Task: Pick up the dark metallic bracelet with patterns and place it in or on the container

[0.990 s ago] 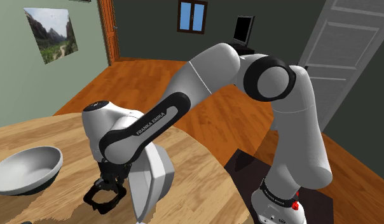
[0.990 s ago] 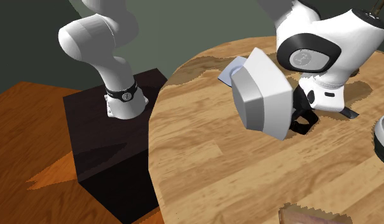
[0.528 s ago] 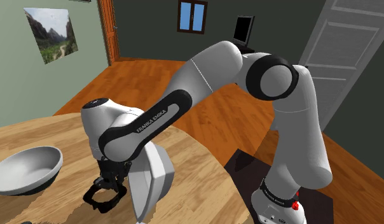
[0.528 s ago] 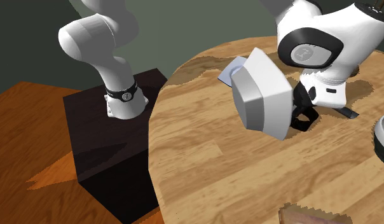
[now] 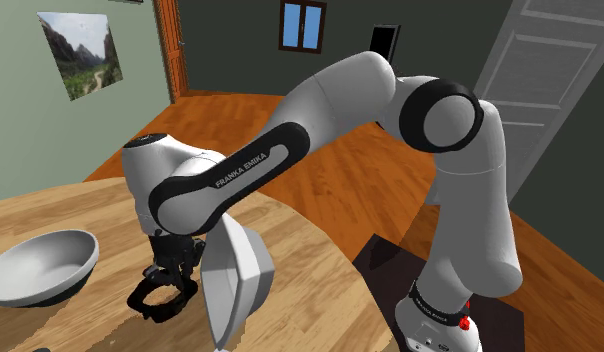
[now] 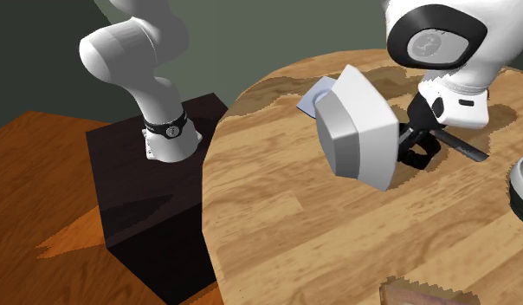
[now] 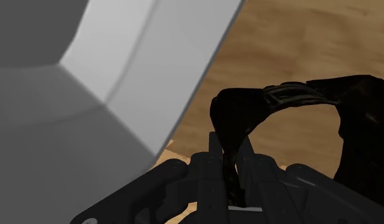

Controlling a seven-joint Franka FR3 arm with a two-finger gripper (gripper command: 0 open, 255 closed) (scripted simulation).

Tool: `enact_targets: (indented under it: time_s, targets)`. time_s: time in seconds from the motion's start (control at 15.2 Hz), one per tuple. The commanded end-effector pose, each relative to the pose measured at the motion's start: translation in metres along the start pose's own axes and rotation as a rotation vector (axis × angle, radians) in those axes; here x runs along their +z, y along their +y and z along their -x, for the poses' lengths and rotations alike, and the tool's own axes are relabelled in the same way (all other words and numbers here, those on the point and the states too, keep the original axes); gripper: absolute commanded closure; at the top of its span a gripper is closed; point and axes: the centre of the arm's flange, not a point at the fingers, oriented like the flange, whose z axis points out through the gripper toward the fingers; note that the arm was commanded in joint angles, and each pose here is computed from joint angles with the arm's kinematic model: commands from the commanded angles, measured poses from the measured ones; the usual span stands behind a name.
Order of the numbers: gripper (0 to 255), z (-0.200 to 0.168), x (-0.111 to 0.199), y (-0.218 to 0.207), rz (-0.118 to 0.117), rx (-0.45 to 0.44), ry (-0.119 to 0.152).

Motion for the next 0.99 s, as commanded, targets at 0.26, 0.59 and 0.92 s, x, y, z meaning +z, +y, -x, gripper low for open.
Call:
enact_targets:
  time_s: [0.26, 0.59, 0.92]
  targets:
    - [255, 0.004, -0.032, -0.002, 0.0, 0.0, 0.0]
    - [255, 0.007, -0.059, -0.003, 0.0, 0.0, 0.0]
    - [255, 0.01, -0.085, -0.004, 0.0, 0.0, 0.0]
